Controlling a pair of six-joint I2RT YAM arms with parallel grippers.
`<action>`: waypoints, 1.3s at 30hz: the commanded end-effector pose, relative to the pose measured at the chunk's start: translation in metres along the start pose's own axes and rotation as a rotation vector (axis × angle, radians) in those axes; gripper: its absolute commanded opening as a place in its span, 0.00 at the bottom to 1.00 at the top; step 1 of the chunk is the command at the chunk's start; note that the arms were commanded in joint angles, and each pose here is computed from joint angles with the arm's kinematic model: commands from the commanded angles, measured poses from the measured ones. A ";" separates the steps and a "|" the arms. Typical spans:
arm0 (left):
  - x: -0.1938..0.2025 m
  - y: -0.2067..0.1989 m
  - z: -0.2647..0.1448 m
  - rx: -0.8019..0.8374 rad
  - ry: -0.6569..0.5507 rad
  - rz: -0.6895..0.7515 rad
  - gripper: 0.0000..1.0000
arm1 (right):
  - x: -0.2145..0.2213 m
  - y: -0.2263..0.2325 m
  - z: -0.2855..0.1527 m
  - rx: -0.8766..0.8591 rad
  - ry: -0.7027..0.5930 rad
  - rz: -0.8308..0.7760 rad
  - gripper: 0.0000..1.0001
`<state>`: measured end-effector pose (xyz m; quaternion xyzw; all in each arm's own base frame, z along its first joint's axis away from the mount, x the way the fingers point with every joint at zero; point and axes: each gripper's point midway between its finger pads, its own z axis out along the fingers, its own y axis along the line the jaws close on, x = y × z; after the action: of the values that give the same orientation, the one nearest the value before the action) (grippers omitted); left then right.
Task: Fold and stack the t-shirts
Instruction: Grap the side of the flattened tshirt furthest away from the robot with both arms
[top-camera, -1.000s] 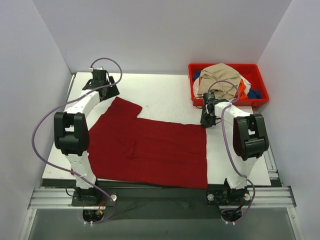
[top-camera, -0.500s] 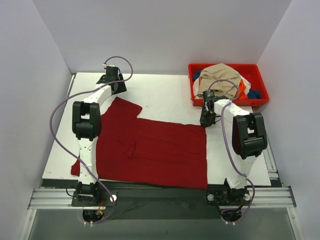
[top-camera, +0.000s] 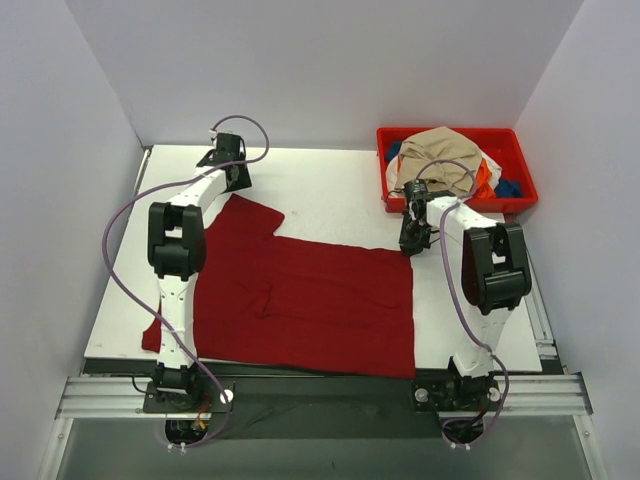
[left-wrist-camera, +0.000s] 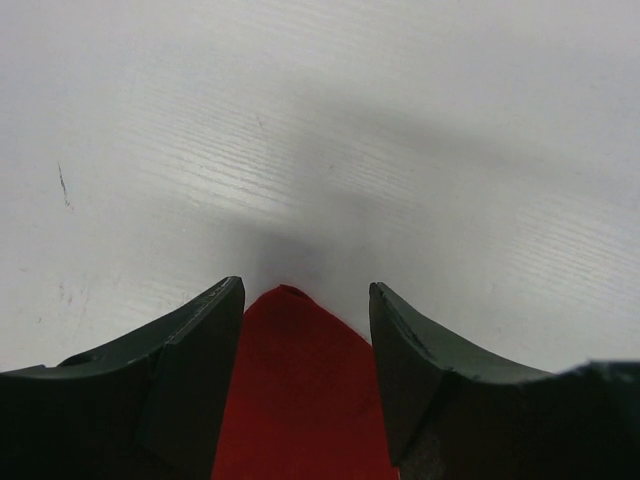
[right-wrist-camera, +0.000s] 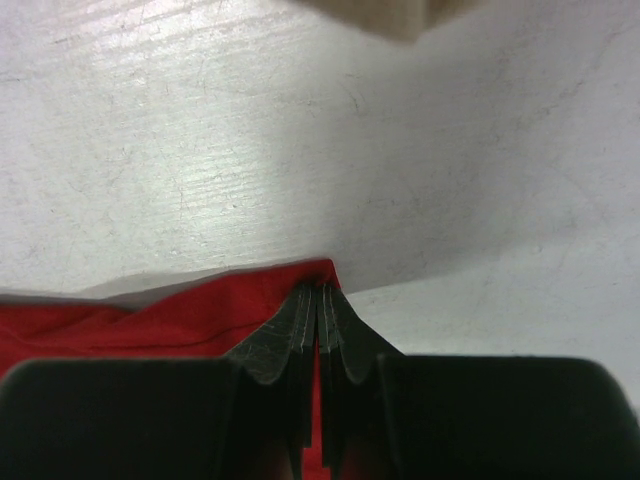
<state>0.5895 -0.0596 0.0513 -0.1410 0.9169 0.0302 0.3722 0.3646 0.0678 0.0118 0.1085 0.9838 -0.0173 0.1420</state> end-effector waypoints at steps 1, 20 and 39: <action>0.004 0.002 0.000 -0.023 0.010 -0.005 0.63 | 0.002 -0.004 -0.003 0.016 0.031 0.008 0.00; 0.016 0.003 0.007 -0.048 0.079 0.006 0.42 | 0.008 -0.005 -0.003 0.018 0.038 0.001 0.00; -0.008 -0.013 -0.002 0.043 0.046 0.049 0.00 | -0.017 -0.006 -0.029 0.018 -0.049 0.006 0.00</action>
<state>0.5810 -0.0602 0.0299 -0.1325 0.9364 0.0430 0.3222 0.3638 0.0674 0.0124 0.1078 0.9842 -0.0189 0.1391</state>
